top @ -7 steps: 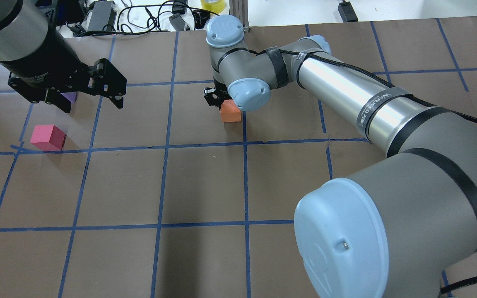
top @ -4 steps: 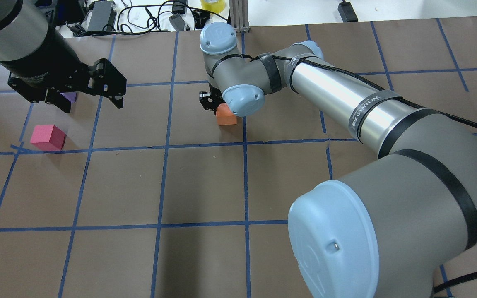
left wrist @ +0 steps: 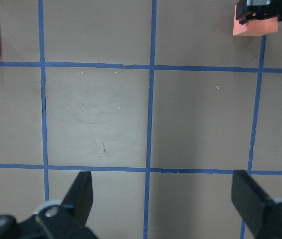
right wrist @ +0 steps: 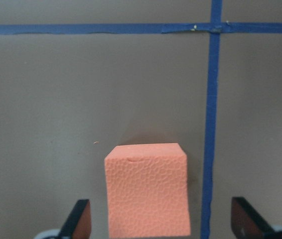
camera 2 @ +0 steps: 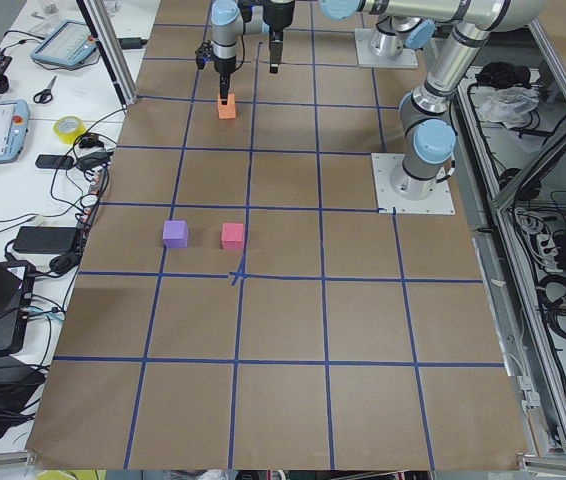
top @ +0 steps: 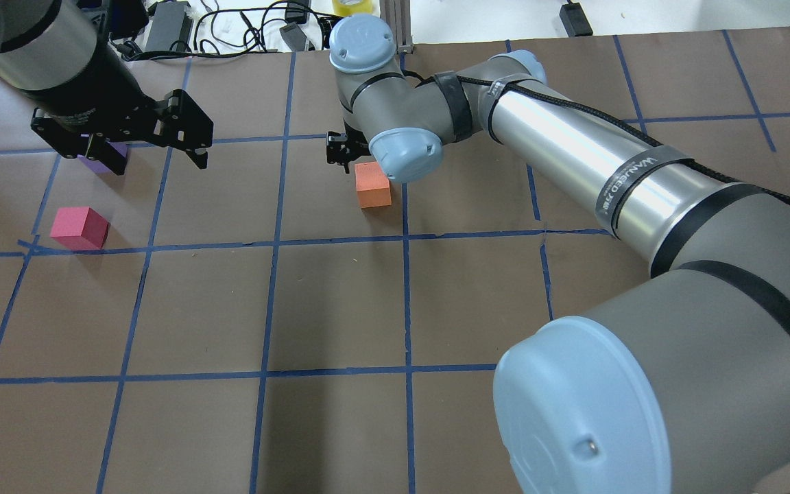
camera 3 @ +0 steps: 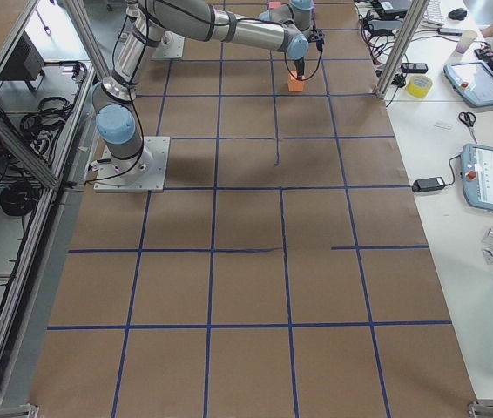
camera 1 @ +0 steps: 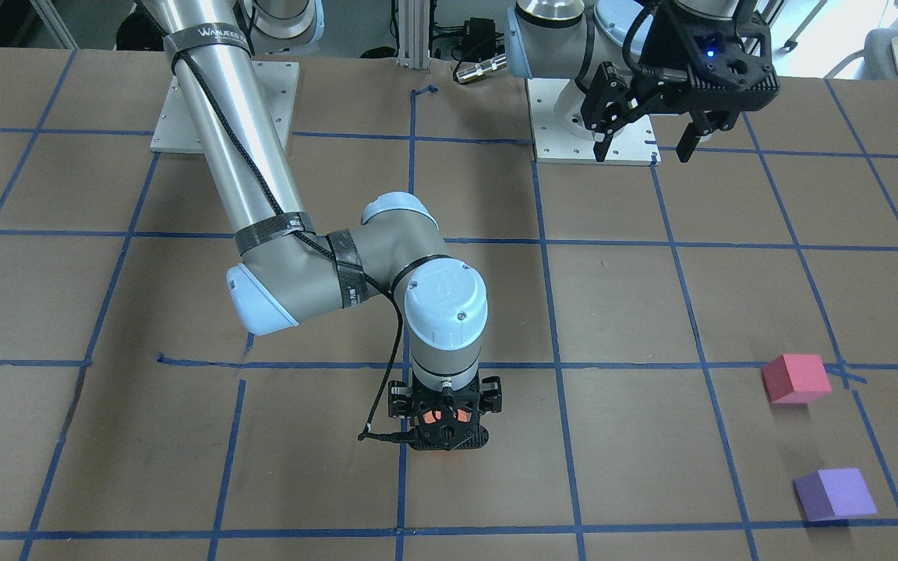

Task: Arrange blocks in a line
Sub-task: 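Reach the left gripper to the orange cube while the right gripper releases and withdraws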

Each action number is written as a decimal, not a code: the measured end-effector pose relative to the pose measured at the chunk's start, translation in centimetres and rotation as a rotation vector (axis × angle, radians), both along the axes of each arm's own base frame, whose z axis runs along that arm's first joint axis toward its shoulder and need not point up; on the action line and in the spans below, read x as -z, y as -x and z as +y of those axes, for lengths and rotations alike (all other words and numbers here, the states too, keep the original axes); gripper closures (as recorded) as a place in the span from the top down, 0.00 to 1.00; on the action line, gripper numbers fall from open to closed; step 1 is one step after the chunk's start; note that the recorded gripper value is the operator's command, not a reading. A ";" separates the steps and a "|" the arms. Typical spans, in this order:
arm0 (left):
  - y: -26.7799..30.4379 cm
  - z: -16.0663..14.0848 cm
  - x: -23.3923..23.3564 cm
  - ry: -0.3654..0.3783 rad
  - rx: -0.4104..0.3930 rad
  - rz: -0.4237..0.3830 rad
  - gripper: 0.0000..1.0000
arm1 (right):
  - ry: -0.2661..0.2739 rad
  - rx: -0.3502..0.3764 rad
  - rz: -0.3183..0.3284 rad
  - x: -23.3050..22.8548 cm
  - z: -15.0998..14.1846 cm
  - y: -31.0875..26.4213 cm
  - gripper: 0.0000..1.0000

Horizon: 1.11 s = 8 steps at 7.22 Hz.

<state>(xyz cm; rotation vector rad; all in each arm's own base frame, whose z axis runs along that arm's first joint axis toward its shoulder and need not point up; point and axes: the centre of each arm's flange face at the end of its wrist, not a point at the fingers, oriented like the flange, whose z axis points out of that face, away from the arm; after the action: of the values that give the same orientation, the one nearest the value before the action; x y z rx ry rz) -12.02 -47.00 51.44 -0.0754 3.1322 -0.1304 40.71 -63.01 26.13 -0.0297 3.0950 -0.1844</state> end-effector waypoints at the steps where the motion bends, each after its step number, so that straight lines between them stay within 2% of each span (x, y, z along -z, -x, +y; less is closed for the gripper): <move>1: -0.1 -1.6 2.7 -0.029 -0.005 -0.001 1.00 | -0.017 0.017 0.005 -3.5 0.6 2.0 1.00; 2: -0.2 -3.8 5.7 -0.027 -0.005 0.000 1.00 | -0.030 0.028 0.007 -7.2 1.1 4.8 1.00; 4: 0.2 -8.4 10.9 0.012 -0.007 0.013 1.00 | -0.032 -0.005 0.017 -13.0 2.5 10.9 1.00; 5: 1.4 -10.0 13.4 0.018 -0.034 0.036 1.00 | -0.033 -0.011 0.023 -15.2 4.3 13.5 1.00; 7: 8.0 -13.1 18.1 0.061 -0.116 0.083 1.00 | -0.036 -0.007 0.031 -18.4 9.3 18.4 1.00; 8: 11.3 -14.7 20.2 0.071 -0.115 0.098 1.00 | -0.042 -0.015 0.034 -19.0 11.3 20.5 1.00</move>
<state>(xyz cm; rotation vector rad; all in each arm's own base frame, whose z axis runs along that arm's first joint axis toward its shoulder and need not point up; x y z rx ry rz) -23.29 -61.71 31.26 -0.2706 3.2103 -0.2443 20.21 -51.75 45.17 -0.0550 3.1306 -0.1193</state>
